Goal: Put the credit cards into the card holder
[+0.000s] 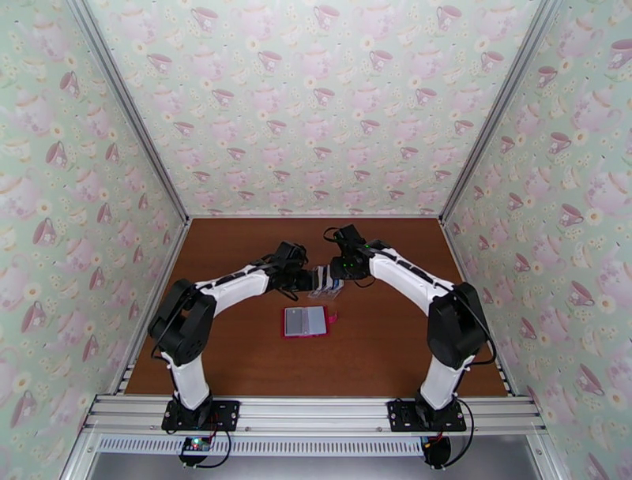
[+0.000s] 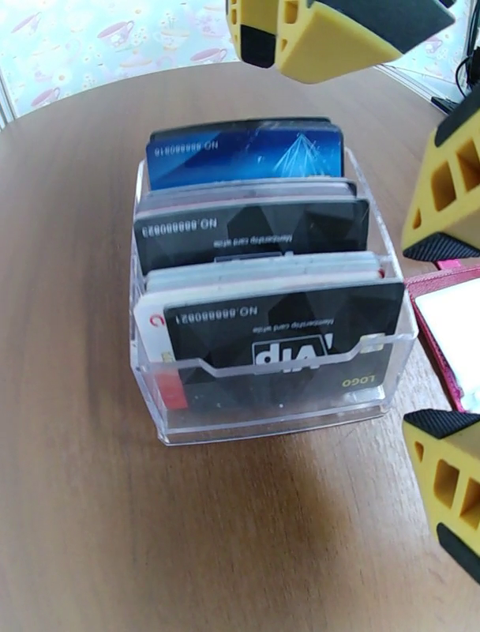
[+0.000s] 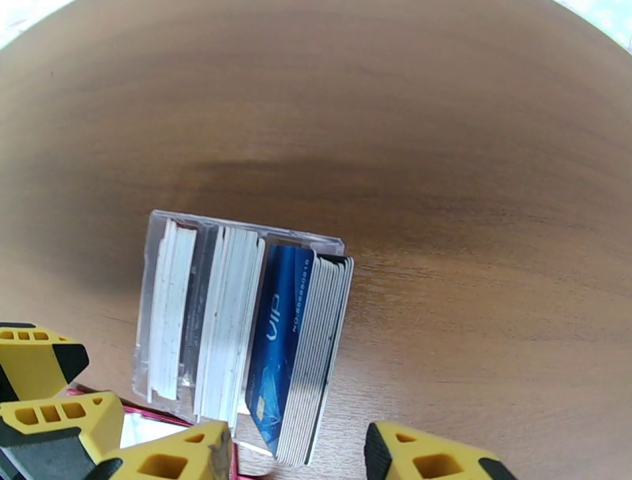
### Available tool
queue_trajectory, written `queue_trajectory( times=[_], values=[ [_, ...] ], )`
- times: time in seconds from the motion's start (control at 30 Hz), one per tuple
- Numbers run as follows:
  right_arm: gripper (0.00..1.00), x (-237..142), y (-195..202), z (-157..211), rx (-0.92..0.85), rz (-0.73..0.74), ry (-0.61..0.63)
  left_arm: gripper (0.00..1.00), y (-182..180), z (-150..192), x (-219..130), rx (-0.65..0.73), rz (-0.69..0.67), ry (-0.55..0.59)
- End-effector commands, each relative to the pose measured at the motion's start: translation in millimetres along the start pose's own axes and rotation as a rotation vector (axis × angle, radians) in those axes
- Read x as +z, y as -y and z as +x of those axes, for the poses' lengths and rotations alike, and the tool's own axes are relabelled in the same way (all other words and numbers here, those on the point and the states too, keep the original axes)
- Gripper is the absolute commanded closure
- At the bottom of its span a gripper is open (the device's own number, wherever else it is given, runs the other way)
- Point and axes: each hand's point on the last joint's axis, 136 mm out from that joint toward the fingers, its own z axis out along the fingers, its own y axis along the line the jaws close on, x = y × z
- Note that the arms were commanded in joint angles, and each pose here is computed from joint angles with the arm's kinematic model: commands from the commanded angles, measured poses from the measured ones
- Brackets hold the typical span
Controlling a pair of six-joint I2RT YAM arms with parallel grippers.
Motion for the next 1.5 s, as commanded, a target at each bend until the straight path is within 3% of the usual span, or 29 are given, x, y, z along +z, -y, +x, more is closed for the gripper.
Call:
queue_trajectory(
  times=[0.0,0.43,0.9,1.47],
  values=[
    [0.5,4,0,-6,-0.015,0.009,-0.002,0.46,1,-1,10,-0.016,0.033,-0.014],
    [0.51,22,-3,0,-0.018,0.002,-0.041,0.53,-23,10,32,-0.063,0.016,-0.045],
    [0.54,32,-3,7,-0.051,0.039,-0.074,0.54,-28,35,29,-0.08,0.014,-0.06],
    [0.59,42,3,26,-0.086,0.073,-0.134,0.55,-28,36,26,-0.084,0.003,-0.055]
  ],
)
